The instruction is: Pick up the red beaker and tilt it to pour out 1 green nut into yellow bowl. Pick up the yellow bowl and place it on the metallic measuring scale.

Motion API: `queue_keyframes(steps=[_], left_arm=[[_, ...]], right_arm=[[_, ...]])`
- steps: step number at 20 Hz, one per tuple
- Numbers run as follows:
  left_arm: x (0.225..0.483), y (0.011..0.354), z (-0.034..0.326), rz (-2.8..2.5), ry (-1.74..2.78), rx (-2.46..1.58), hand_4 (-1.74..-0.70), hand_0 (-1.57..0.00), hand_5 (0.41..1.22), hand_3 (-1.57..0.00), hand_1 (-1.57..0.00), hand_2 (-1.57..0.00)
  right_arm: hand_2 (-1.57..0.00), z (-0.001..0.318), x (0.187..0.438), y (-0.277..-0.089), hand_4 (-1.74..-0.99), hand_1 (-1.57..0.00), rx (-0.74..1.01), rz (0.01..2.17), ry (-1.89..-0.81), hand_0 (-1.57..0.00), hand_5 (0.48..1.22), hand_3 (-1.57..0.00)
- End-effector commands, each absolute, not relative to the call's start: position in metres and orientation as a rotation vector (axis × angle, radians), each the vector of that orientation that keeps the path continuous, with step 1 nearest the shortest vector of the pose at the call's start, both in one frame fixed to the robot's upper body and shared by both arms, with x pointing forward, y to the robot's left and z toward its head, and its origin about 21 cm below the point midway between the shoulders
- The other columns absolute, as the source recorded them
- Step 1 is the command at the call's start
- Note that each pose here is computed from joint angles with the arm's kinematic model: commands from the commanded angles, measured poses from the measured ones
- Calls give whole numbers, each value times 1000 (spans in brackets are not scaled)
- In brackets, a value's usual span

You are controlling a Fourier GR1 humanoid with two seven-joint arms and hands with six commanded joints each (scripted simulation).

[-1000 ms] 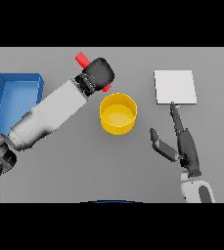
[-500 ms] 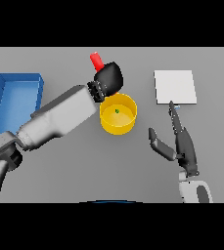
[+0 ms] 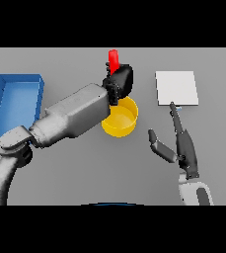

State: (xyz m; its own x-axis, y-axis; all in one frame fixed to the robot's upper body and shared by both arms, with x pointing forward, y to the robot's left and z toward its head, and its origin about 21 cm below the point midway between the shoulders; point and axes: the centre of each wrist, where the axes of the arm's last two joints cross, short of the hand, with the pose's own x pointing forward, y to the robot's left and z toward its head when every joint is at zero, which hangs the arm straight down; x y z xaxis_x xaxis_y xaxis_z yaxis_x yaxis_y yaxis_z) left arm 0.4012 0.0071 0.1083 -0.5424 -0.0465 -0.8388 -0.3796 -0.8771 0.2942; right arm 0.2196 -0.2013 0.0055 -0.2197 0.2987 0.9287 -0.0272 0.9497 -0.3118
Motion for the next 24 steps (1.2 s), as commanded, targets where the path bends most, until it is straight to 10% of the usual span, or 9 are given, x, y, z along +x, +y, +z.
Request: queue_keyframes(steps=[1,8,10,16,24], left_arm=[[402,5,111,2497,661,-1379,-1728,-1571,1221,-1571,-1571,-1571],[435,18,192,2491,811,-1523,-1728,-1571,1221,-1571,-1571,-1571],[445,29,221,2517,902,-1634,-1733,-1571,1221,-1023,-1571,-1571],[476,96,287,2653,1496,-1965,-1735,-1571,1221,-1427,-1571,-1571],[487,256,269,2309,2513,-2535,-1740,-1571,1221,-1417,-1571,-1571]], right_arm=[[1,7,219,-200,-1041,1,-206,311,-1773,1,683,1],[1,6,220,-201,-1023,1,-230,329,-1764,1,682,1],[1,7,222,-203,-1028,1,-224,320,-1768,1,680,1],[1,4,222,-196,-990,1,-213,324,-1777,1,672,1],[1,6,229,-196,-1023,1,-168,278,-1763,1,654,1]])
